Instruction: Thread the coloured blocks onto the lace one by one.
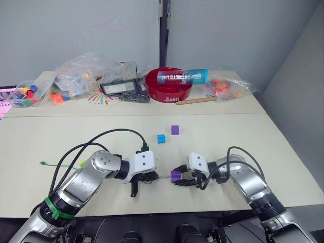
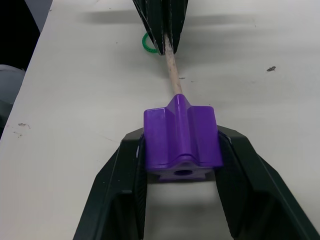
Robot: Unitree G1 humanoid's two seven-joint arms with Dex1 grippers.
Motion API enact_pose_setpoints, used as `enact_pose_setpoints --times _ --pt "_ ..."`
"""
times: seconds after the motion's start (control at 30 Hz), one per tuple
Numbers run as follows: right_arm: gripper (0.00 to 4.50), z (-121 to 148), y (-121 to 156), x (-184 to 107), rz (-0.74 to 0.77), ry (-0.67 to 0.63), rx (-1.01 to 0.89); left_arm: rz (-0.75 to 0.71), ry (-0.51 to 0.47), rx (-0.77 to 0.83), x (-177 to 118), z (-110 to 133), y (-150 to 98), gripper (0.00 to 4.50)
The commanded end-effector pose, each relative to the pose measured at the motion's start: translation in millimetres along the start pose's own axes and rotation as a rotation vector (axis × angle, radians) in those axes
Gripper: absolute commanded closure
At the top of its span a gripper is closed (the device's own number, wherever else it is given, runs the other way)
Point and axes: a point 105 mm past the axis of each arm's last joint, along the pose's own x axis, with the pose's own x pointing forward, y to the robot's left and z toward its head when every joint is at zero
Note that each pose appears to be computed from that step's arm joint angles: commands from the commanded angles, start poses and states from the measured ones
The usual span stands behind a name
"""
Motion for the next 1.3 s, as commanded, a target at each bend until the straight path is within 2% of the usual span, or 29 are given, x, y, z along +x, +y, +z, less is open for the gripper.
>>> enact_pose_setpoints --times 0.03,0.53,0.93,1.2,1.3 --pt "3.13 -2.0 -0.7 0.5 -0.013 0.034 -0.003 -0.001 -0.019 0.037 1.4 9.1 0.5 4.5" --pt "3.13 10.1 6.0 11.1 0.002 0.02 -0.021 -0.015 -0.035 0.06 10.1 14.8 1.7 4.5" --pt "3.13 12.0 4.7 17.6 0.001 0.033 -0.028 -0.015 -0.101 0.095 14.5 35.1 5.8 4.5" --pt "3.13 22.1 6.4 21.6 0.003 0.0 -0.023 -0.036 -0.138 0.052 31.4 29.4 4.8 4.5" --pt "3.13 13.4 5.5 19.1 -0.016 0.029 0.002 -0.037 -0.167 0.02 32.6 26.7 4.9 4.5"
